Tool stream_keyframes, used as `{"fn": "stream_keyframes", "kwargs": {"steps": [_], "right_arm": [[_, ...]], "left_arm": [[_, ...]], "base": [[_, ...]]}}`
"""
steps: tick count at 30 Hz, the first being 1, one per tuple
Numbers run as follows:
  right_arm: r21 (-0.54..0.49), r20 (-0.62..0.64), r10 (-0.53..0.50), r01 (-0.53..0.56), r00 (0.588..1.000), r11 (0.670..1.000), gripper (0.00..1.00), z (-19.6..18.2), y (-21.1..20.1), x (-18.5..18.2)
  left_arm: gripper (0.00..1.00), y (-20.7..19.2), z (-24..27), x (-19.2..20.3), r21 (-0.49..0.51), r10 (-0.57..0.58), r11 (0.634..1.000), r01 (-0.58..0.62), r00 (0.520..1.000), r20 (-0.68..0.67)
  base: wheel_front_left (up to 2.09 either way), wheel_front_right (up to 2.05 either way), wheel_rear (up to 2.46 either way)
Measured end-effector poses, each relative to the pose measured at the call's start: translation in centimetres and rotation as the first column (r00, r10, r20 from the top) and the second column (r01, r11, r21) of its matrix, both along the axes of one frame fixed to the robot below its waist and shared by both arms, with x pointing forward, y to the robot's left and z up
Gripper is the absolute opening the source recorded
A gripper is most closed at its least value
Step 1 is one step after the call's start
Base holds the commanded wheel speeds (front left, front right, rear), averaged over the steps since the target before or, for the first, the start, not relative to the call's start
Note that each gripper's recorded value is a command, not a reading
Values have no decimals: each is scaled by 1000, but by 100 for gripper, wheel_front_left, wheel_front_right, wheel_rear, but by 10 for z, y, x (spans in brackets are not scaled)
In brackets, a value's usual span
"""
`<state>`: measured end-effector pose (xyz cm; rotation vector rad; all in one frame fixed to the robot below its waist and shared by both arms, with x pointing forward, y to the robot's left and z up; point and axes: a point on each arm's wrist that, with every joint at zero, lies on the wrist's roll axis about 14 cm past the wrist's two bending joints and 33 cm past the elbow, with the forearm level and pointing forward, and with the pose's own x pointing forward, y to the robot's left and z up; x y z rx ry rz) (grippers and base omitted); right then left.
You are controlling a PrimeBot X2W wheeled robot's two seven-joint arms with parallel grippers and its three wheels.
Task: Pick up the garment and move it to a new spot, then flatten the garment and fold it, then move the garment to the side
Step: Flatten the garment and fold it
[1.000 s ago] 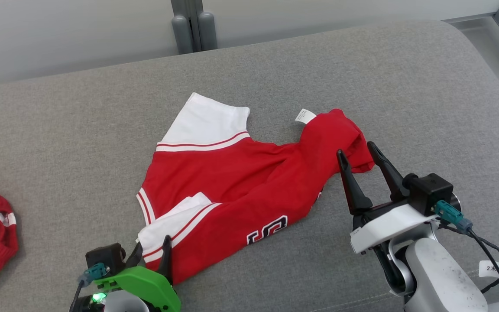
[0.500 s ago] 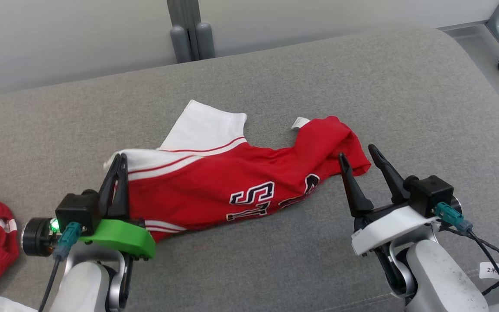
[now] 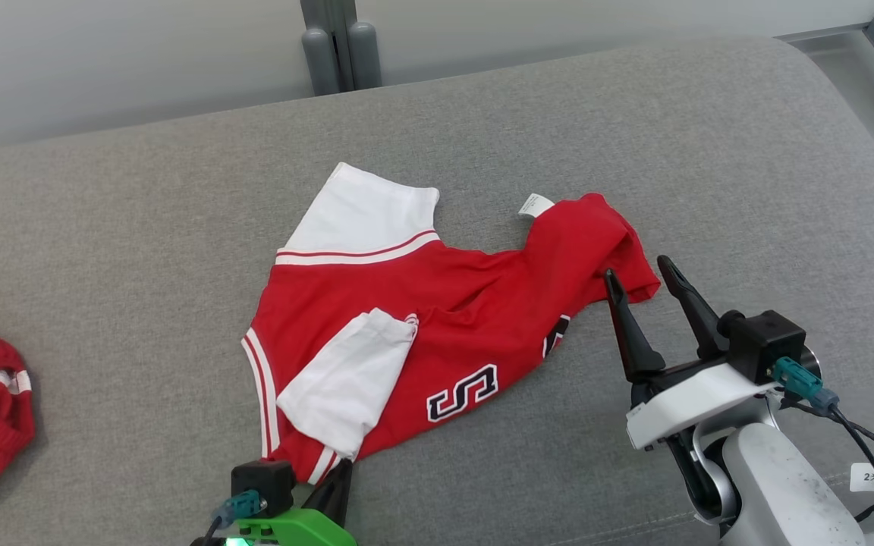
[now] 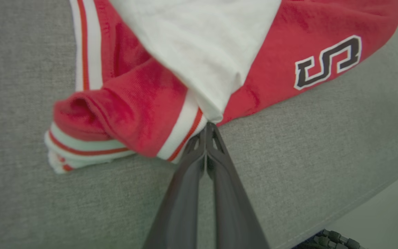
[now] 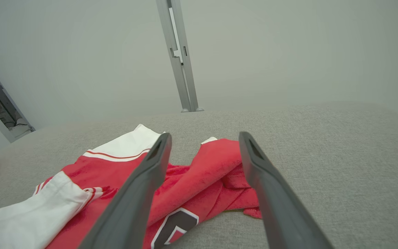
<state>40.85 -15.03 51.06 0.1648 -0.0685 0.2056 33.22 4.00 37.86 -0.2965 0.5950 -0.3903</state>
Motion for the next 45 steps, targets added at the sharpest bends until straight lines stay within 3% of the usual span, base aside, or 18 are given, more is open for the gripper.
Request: {"fn": "stream_keyframes", "kwargs": {"steps": [1, 2, 3, 14, 26, 33, 45], "right_arm": [[0, -2, 6, -6, 1000, 1000, 100, -1, 2, 1], [1, -4, 12, -12, 1000, 1000, 100, -1, 4, 1], [0, -5, 18, -18, 1000, 1000, 100, -2, 7, 2], [2, -6, 54, -54, 999, 999, 100, -3, 20, 3], [-14, -28, 47, -47, 999, 999, 100, -11, 15, 7], [-16, -35, 45, -46, 998, 999, 100, -14, 15, 10], [-10, -61, 28, -29, 998, 1000, 100, -25, 10, 19]], "left_arm": [[6, 2, -2, -1, 5, 12, 1000, -12, 1000, -12], [64, 3, -4, -2, 4, 22, 1000, -22, 1000, -22], [100, 4, -5, -3, 1, 32, 1000, -32, 999, -29], [100, 28, 31, 26, -44, 168, 985, -164, 980, 103], [100, 56, 89, 86, 33, 164, 983, -182, 938, 306], [100, 64, 38, 81, 186, 97, 975, -120, 987, 131], [100, 47, 1, 61, 185, 60, 981, -62, 998, 21]], "base": [[0, 0, 0], [0, 0, 0], [0, 0, 0], [0, 0, 0], [0, 0, 0], [0, 0, 0], [0, 0, 0]]}}
